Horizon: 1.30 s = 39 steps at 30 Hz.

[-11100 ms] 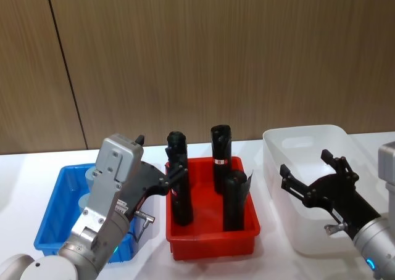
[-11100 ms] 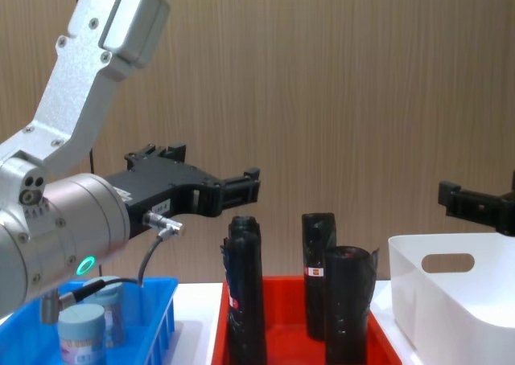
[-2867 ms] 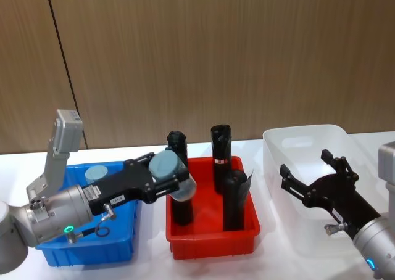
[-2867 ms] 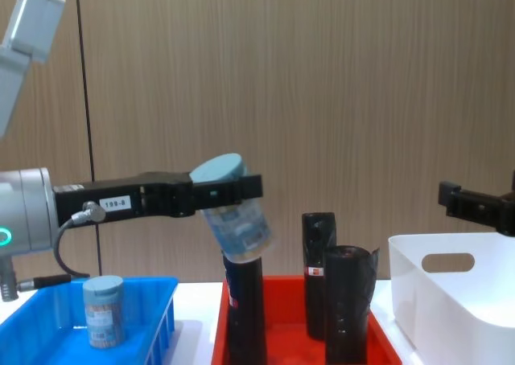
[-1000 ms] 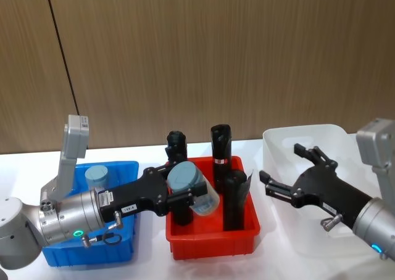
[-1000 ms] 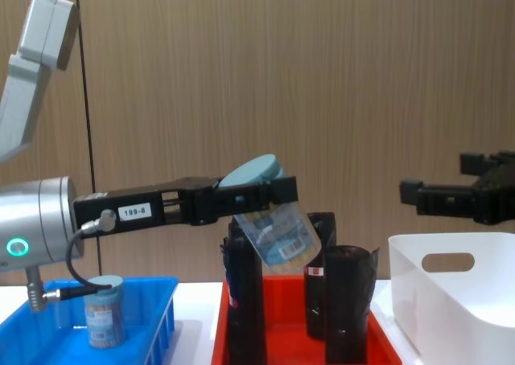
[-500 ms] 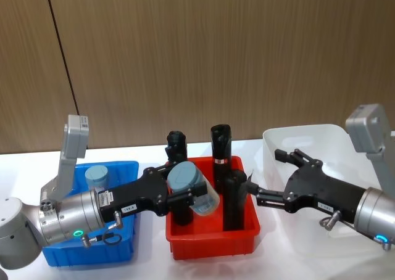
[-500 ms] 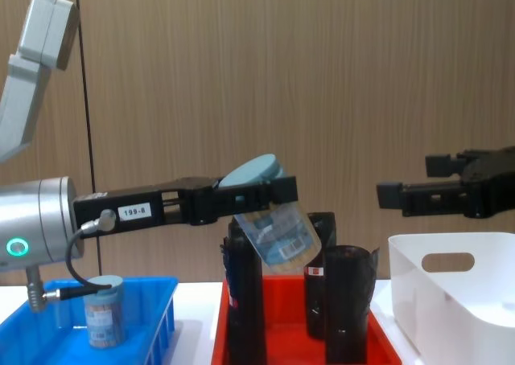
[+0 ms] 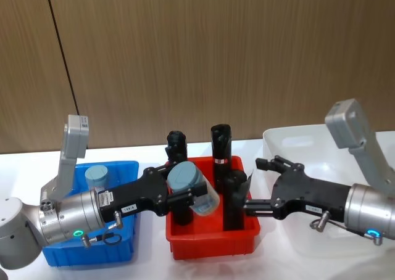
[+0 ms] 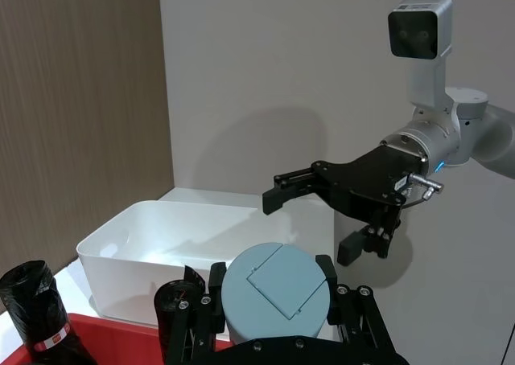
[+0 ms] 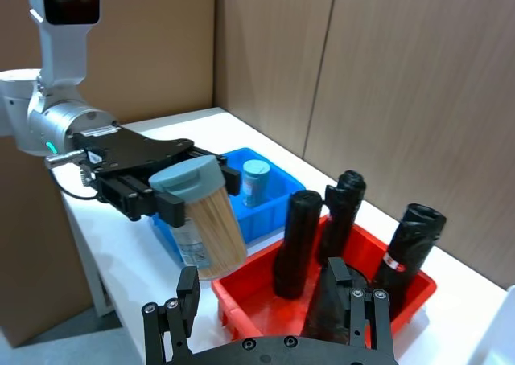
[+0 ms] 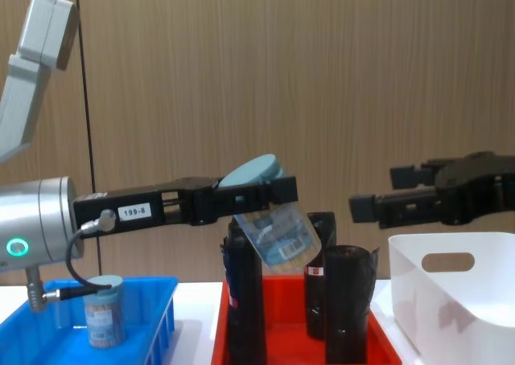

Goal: Pick the cotton swabs from the blue box and place them into the white box.

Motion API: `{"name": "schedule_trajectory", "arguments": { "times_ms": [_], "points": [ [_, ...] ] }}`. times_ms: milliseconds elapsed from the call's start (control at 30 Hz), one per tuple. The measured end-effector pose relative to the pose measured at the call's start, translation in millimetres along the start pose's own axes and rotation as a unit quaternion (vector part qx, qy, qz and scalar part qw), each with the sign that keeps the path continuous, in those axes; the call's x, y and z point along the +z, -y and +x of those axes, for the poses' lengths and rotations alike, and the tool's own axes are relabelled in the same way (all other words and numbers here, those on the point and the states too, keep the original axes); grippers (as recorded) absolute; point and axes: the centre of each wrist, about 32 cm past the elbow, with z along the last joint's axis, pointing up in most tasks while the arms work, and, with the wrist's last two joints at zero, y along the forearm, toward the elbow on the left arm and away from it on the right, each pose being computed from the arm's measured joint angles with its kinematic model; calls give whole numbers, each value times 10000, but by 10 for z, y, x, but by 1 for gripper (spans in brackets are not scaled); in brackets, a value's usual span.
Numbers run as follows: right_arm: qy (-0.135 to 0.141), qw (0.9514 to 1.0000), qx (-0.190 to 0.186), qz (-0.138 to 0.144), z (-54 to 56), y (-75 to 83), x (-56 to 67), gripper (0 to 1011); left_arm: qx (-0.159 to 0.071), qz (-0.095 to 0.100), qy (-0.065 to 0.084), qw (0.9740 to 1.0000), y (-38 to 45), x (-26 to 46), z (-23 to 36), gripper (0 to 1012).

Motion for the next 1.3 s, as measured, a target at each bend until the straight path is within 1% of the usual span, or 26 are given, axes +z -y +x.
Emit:
{"name": "schedule_trajectory", "arguments": {
  "times_ms": [300,833,1300],
  "points": [
    [-9,9995,287,-126,22,-144,11,1002,0,0,0,10000,0,0,0,670],
    [1,9978,624,-216,7,-375,-1,1002,1,1,0,10000,0,0,0,670],
    [50,9966,785,-261,-22,-497,-25,1002,1,1,0,10000,0,0,0,670]
  ]
}}
